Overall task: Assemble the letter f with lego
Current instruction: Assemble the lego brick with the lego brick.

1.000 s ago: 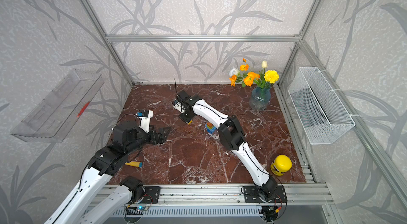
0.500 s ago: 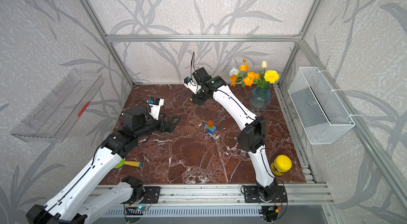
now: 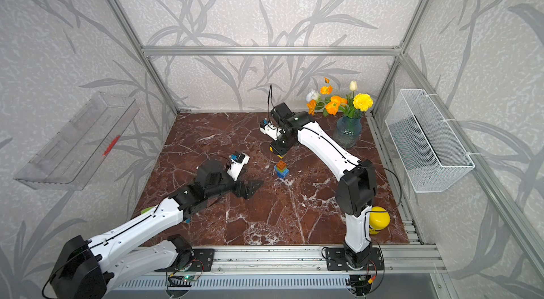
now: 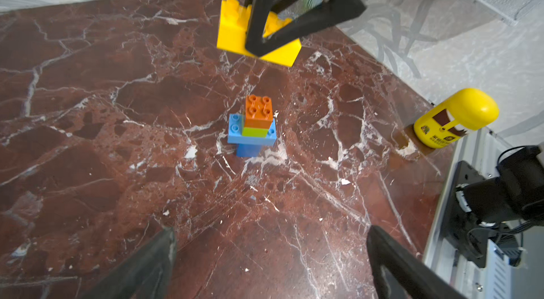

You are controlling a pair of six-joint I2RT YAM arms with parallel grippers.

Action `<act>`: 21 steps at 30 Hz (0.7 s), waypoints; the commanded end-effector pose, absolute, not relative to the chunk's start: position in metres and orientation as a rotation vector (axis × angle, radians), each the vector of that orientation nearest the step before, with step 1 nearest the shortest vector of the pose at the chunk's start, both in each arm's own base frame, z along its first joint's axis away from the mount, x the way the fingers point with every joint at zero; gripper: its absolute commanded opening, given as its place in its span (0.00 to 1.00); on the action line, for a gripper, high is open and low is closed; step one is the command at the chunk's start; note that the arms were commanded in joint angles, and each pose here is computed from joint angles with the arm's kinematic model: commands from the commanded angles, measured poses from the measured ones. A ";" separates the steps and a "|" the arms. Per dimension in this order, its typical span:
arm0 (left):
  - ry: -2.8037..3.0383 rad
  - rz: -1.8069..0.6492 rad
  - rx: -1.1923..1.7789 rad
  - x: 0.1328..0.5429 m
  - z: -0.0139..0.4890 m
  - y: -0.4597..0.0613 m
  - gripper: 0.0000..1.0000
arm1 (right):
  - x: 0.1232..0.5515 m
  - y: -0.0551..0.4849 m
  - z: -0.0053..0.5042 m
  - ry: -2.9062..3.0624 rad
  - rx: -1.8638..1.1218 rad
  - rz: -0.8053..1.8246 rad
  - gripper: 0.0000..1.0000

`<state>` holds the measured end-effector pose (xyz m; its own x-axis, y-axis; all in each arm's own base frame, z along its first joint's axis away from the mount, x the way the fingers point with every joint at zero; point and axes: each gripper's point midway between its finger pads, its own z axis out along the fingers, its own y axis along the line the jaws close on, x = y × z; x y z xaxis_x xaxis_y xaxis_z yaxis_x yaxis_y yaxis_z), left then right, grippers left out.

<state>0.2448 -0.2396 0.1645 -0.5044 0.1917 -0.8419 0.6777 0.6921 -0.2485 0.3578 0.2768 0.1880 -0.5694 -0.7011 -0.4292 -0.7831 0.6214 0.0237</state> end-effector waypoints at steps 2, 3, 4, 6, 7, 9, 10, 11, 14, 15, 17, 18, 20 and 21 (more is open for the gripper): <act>1.931 -0.624 0.680 0.250 0.171 -0.244 1.00 | 0.359 0.277 0.198 2.379 -1.226 0.351 0.23; 1.941 -0.605 0.687 0.249 0.164 -0.244 0.99 | 0.358 0.277 0.195 2.381 -1.240 0.350 0.23; 1.952 -0.600 0.693 0.248 0.160 -0.245 1.00 | 0.358 0.276 0.191 2.386 -1.250 0.345 0.23; 1.962 -0.583 0.689 0.247 0.154 -0.246 1.00 | 0.355 0.276 0.185 2.387 -1.285 0.350 0.22; 1.959 -0.578 0.688 0.247 0.152 -0.247 0.99 | 0.355 0.276 0.182 2.391 -1.294 0.347 0.22; 1.961 -0.556 0.682 0.248 0.149 -0.246 0.99 | 0.355 0.275 0.176 2.396 -1.312 0.341 0.22; 1.960 -0.552 0.680 0.248 0.147 -0.246 1.00 | 0.355 0.276 0.174 2.395 -1.325 0.339 0.22; 1.960 -0.548 0.675 0.249 0.147 -0.246 0.99 | 0.355 0.276 0.171 2.396 -1.343 0.337 0.22; 1.962 -0.543 0.672 0.249 0.144 -0.246 1.00 | 0.357 0.275 0.164 2.402 -1.362 0.320 0.21; 1.961 -0.539 0.670 0.249 0.144 -0.246 1.00 | 0.357 0.275 0.163 2.405 -1.366 0.316 0.22; 1.954 -0.533 0.666 0.249 0.145 -0.246 1.00 | 0.356 0.274 0.160 2.409 -1.380 0.313 0.21; 1.946 -0.531 0.663 0.248 0.146 -0.246 1.00 | 0.356 0.274 0.159 2.409 -1.384 0.310 0.21; 1.924 -0.532 0.658 0.247 0.150 -0.246 0.99 | 0.357 0.273 0.156 2.414 -1.391 0.305 0.21; 1.916 -0.530 0.653 0.247 0.150 -0.245 0.99 | 0.357 0.273 0.155 2.413 -1.392 0.302 0.21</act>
